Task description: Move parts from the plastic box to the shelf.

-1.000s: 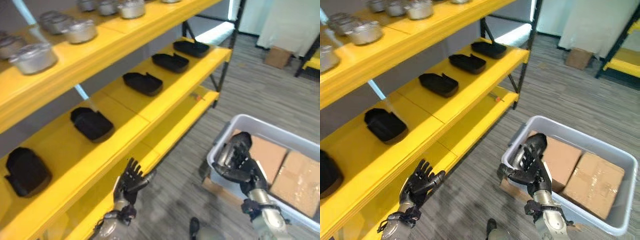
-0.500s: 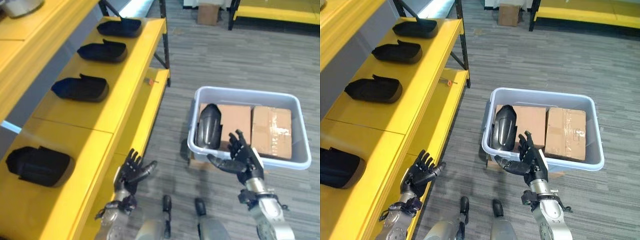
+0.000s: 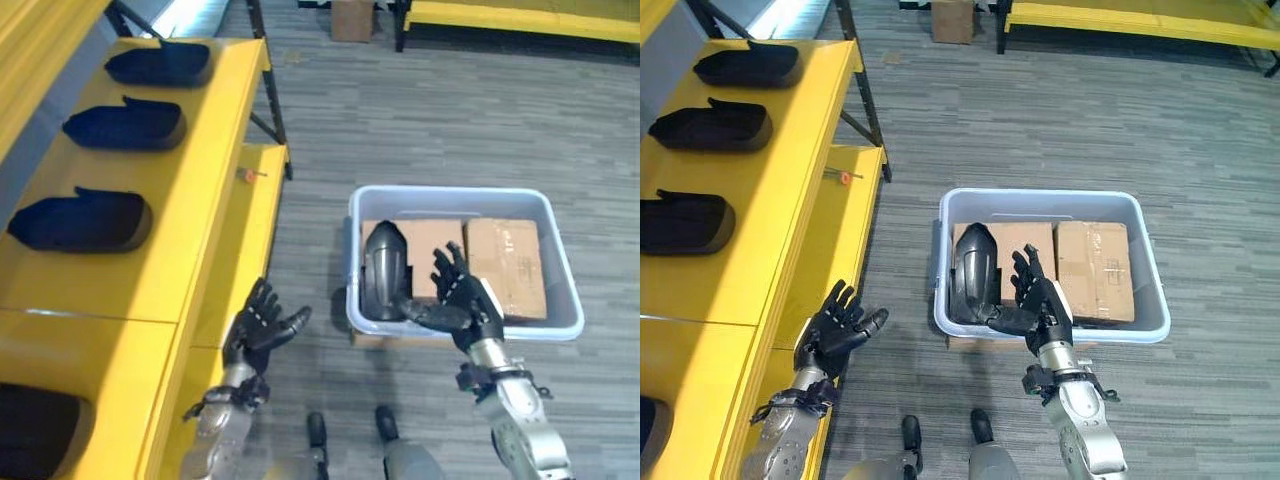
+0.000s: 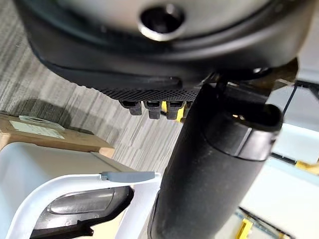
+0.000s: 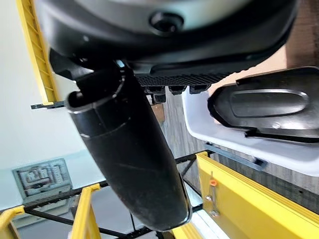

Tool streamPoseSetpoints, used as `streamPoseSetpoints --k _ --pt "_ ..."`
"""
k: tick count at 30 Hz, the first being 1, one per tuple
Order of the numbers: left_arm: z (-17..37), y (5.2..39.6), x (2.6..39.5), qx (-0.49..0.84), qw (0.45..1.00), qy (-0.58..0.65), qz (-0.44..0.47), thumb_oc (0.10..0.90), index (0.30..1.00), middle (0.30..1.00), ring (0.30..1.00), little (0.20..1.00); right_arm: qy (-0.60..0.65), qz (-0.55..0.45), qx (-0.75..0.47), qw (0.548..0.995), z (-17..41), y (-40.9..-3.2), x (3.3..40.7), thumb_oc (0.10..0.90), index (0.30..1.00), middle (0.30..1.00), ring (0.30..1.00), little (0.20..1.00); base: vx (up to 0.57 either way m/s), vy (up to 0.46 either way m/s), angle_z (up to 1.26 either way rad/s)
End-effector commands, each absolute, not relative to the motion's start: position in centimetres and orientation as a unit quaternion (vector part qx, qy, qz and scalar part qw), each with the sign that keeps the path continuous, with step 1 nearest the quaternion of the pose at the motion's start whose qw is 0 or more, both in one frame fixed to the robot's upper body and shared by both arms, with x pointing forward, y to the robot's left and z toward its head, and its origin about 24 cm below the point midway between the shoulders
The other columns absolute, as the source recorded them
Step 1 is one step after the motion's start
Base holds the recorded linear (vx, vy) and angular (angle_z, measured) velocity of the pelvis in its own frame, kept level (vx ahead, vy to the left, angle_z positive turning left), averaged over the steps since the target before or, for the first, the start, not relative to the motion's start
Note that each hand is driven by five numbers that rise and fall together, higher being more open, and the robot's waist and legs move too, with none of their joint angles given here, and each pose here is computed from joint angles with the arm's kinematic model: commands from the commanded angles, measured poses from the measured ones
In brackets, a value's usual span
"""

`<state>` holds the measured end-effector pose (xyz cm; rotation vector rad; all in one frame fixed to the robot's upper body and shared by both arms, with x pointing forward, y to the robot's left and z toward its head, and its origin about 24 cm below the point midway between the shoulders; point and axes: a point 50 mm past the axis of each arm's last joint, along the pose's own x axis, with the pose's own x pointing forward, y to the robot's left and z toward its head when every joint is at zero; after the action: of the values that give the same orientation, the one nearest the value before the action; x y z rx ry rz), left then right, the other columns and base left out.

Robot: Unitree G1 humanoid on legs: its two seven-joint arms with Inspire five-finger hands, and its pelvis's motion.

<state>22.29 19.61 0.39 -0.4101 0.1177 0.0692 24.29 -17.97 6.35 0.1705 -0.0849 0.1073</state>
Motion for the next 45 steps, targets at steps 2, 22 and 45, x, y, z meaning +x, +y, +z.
streamPoseSetpoints --k 2,22,45 --pt "3.6 21.3 22.7 -0.164 0.985 -0.030 0.043 0.900 1.000 1.000 1.000 1.000 -0.140 0.086 0.070 0.984 10.3 -16.7 25.8 0.900 1.000 1.000 1.000 1.000 0.04 -0.165 -1.56" --pt "2.3 19.5 22.3 -0.201 0.978 -0.002 0.046 0.900 1.000 1.000 1.000 1.000 -0.138 0.036 0.021 0.990 10.2 -19.2 24.8 0.900 1.000 1.000 1.000 1.000 0.08 -0.195 0.06" --pt "4.1 19.2 22.4 -0.211 0.975 -0.048 0.039 0.900 1.000 1.000 1.000 1.000 -0.387 -0.076 -0.379 0.837 23.5 -21.0 28.5 0.900 1.000 1.000 1.000 1.000 0.00 -0.015 0.04"
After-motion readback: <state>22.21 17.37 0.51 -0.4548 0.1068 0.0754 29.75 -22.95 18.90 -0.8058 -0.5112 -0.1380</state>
